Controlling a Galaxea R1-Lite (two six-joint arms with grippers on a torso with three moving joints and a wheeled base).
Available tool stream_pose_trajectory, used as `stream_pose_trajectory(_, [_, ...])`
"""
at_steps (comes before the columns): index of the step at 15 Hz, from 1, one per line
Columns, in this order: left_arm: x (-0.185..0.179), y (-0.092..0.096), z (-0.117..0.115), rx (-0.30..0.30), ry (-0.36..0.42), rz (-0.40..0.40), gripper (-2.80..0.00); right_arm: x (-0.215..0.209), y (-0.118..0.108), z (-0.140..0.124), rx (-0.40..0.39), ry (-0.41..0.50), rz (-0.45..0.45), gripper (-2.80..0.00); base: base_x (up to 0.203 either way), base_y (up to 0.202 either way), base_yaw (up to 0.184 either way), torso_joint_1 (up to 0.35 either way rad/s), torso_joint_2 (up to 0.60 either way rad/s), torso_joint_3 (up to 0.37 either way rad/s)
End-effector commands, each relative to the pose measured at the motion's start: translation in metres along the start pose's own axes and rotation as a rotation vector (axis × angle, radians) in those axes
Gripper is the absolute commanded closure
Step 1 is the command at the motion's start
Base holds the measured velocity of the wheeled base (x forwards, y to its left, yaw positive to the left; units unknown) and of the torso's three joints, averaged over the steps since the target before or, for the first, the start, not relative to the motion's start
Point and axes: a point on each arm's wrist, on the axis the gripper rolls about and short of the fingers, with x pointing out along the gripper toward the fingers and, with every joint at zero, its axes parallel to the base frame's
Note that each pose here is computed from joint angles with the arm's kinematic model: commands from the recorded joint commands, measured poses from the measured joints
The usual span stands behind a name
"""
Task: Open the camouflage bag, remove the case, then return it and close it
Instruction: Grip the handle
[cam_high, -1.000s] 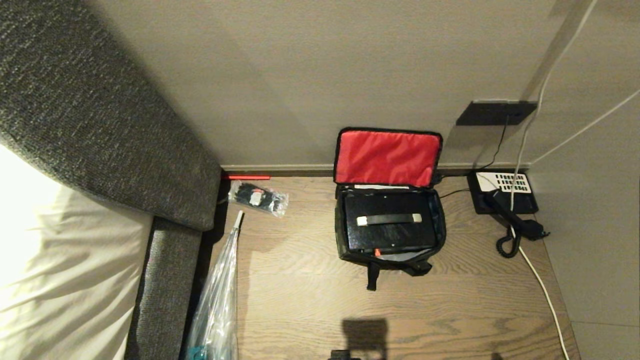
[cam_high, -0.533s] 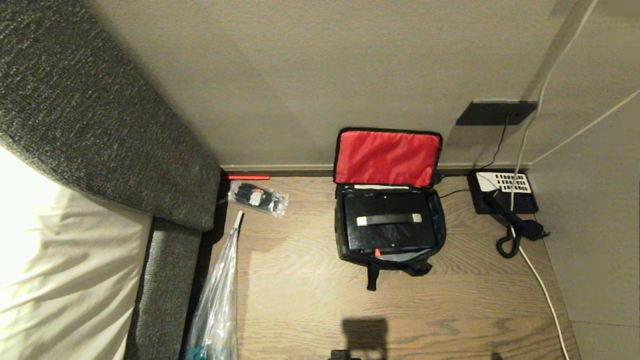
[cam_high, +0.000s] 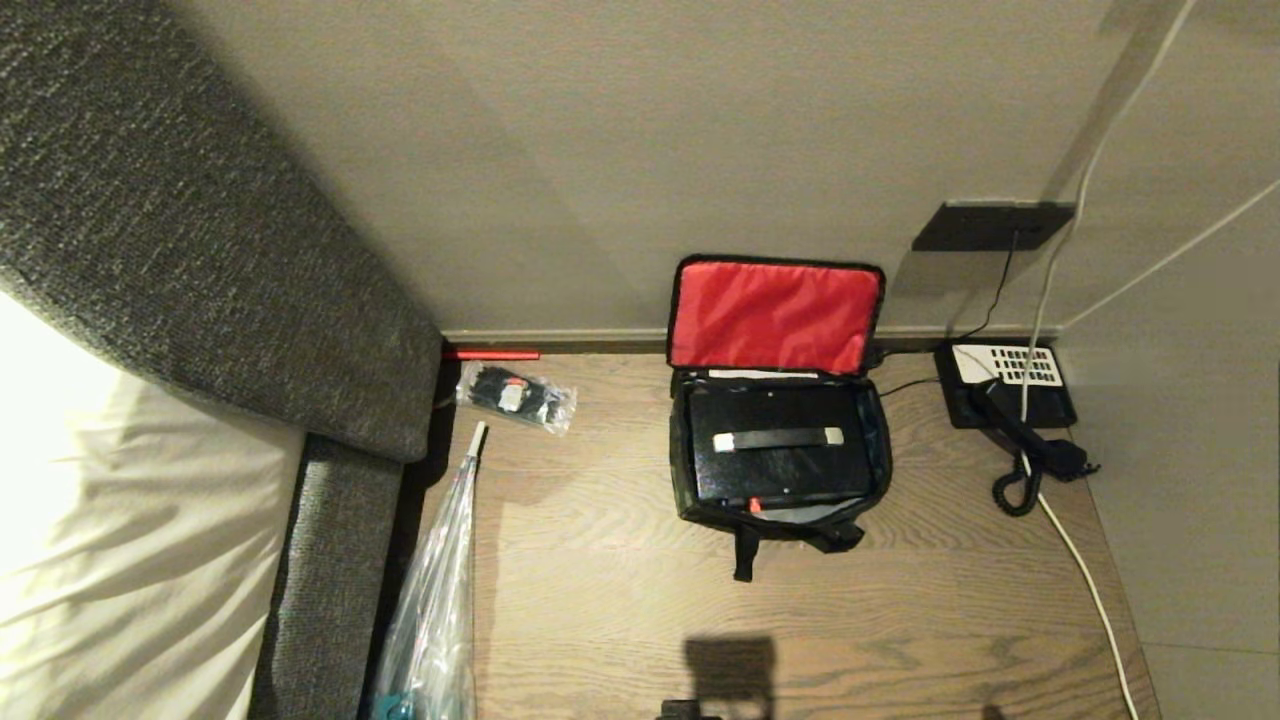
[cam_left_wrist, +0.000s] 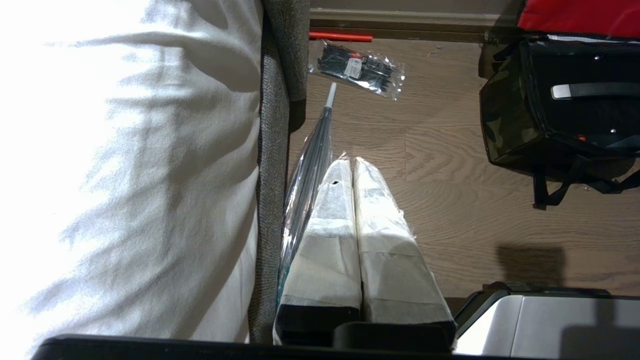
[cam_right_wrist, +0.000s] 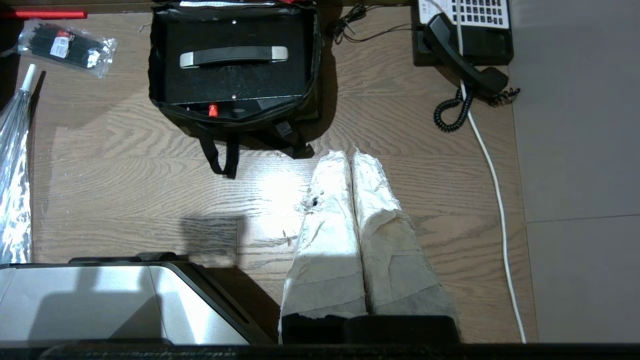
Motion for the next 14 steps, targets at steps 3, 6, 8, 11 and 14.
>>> stream_pose_trajectory(3, [0.0000, 0.0000, -0.0002, -0.005, 0.002, 0.000, 0.00, 0.0001, 0.0000, 0.0000, 0.000, 0.002, 0.001, 0.00, 0.000, 0.000, 0.000, 0.000, 0.00, 0.000])
stream_pose_trajectory(6, [0.0000, 0.0000, 0.0001, -0.005, -0.001, 0.002, 0.00, 0.0002, 0.0001, -0.0001, -0.012, 0.000, 0.006, 0.00, 0.000, 0.000, 0.000, 0.000, 0.00, 0.000])
stream_pose_trajectory(8, [0.0000, 0.0000, 0.0003, 0.000, -0.003, 0.002, 0.00, 0.0002, 0.0001, -0.0001, -0.014, 0.000, 0.006, 0.00, 0.000, 0.000, 0.000, 0.000, 0.00, 0.000])
stream_pose_trajectory(11, [0.0000, 0.0000, 0.0002, 0.002, -0.001, 0.000, 0.00, 0.0001, 0.0001, -0.0001, -0.014, 0.003, 0.006, 0.00, 0.000, 0.000, 0.000, 0.000, 0.00, 0.000])
stream_pose_trajectory(14, [0.0000, 0.0000, 0.0001, 0.001, -0.001, 0.000, 0.00, 0.0001, 0.0000, -0.0001, -0.014, 0.003, 0.004, 0.00, 0.000, 0.000, 0.000, 0.000, 0.00, 0.000])
